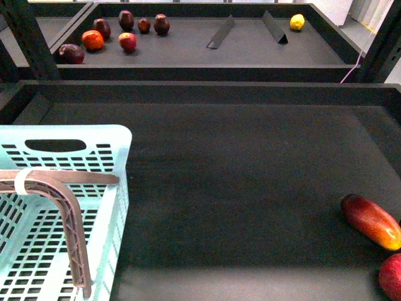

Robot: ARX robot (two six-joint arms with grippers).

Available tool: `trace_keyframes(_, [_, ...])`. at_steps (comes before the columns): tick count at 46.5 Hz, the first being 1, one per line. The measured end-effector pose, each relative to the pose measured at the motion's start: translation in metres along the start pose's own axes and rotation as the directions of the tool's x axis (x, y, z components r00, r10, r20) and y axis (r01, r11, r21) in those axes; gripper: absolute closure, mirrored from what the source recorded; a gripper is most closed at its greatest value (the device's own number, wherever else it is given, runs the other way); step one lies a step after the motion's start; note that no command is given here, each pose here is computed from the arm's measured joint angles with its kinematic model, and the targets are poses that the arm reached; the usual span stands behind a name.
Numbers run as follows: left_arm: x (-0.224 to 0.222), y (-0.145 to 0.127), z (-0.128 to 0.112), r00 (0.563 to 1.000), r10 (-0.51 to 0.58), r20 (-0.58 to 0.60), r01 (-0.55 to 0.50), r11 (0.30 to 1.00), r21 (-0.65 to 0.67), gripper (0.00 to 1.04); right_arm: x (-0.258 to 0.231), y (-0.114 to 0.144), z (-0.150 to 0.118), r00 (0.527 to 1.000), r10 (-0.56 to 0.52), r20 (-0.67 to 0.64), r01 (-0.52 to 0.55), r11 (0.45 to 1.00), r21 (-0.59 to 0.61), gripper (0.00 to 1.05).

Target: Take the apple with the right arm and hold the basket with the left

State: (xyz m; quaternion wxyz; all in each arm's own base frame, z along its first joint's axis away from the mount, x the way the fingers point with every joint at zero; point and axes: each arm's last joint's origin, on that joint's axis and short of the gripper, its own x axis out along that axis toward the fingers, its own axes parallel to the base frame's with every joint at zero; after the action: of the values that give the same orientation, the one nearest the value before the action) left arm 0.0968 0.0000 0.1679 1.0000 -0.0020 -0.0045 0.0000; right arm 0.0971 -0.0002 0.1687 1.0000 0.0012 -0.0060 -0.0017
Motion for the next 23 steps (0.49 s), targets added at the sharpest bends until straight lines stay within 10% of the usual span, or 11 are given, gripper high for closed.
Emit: trace_keyframes(23, [0.0000, 0.0000, 0.0000, 1.000, 0.000, 0.000, 0.000, 1.000, 0.000, 0.07, 0.0000, 0.0000, 0.0000, 1.000, 0.000, 0.000, 0.000, 1.000, 0.000, 0.09])
